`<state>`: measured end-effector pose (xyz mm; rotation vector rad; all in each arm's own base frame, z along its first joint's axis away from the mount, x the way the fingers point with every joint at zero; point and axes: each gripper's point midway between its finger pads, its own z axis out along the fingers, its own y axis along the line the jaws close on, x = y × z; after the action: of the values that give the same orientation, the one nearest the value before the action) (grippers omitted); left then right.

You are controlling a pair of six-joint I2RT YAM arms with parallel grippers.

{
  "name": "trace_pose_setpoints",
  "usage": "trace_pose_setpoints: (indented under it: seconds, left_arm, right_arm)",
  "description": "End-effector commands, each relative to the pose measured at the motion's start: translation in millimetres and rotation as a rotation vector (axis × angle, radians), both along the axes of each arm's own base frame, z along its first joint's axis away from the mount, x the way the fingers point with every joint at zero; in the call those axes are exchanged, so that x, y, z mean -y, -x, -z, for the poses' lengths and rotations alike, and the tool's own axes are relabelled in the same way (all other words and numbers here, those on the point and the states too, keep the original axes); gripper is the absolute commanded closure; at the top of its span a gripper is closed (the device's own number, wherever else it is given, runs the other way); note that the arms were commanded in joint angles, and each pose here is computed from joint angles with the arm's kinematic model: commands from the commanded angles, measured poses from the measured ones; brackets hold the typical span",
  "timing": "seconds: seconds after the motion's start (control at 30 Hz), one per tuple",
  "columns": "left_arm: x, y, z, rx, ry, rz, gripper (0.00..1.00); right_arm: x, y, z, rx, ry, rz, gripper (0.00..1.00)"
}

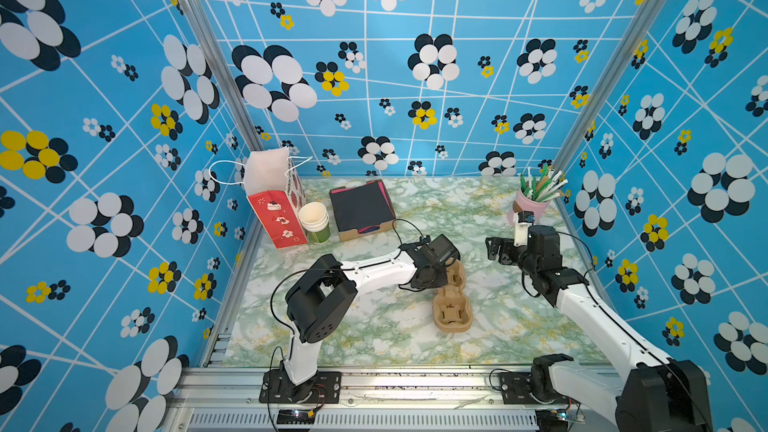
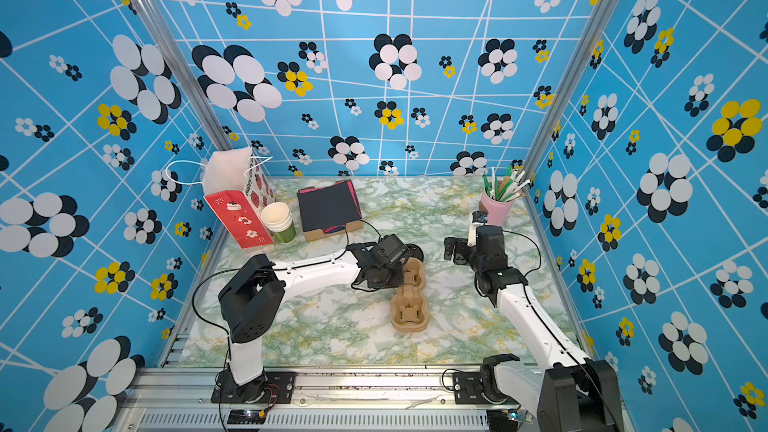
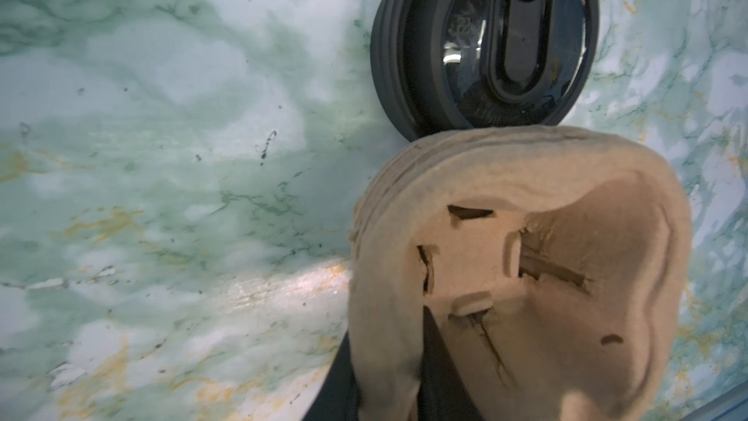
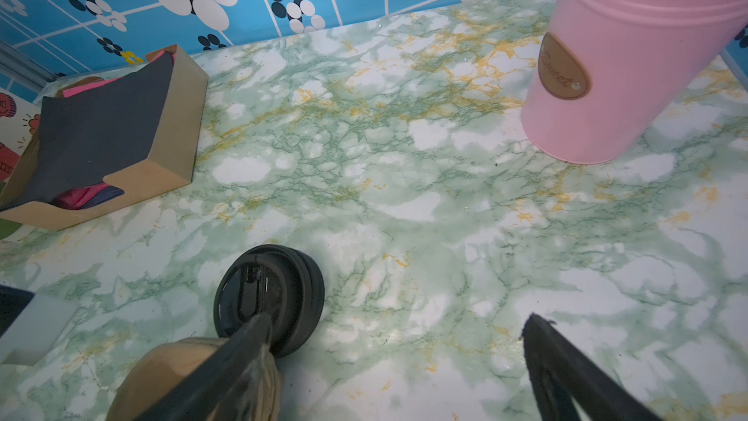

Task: Pack a coffee takeout order
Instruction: Move the multiple cup trays to the center of the table.

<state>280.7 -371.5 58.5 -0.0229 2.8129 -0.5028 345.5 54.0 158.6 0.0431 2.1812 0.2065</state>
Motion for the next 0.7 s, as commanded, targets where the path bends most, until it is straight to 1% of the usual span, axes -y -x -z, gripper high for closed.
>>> trace_pose_setpoints:
  seconds: [0.0,0.2,0.33,0.47,0.57,0.67]
  left_arm:
    - [3,-9,17,-0.034,-0.036,-0.025,0.95]
    - [13,-45,19,-0.017,-0.03,-0.042,0.95]
    - [8,-71,16,0.015,-0.065,-0.045,0.95]
    - [1,-94,16,0.015,-0.073,-0.054,0.96]
    - [4,-95,11,0.029,-0.081,-0.037,0.96]
    - [10,-83,8,0.034,-0.088,-0.017,0.95]
  right_arm:
    - [1,2,-14,0.017,0.032,-0.002,0.01]
    - [3,5,-15,0.011,0.04,0.0,0.01]
    - [3,6,-14,0.007,0.043,0.001,0.01]
    - [3,6,-13,0.002,0.044,0.0,0.01]
    - [4,7,-13,-0.002,0.048,0.0,0.01]
    - [4,7,-14,0.0,0.048,0.0,0.01]
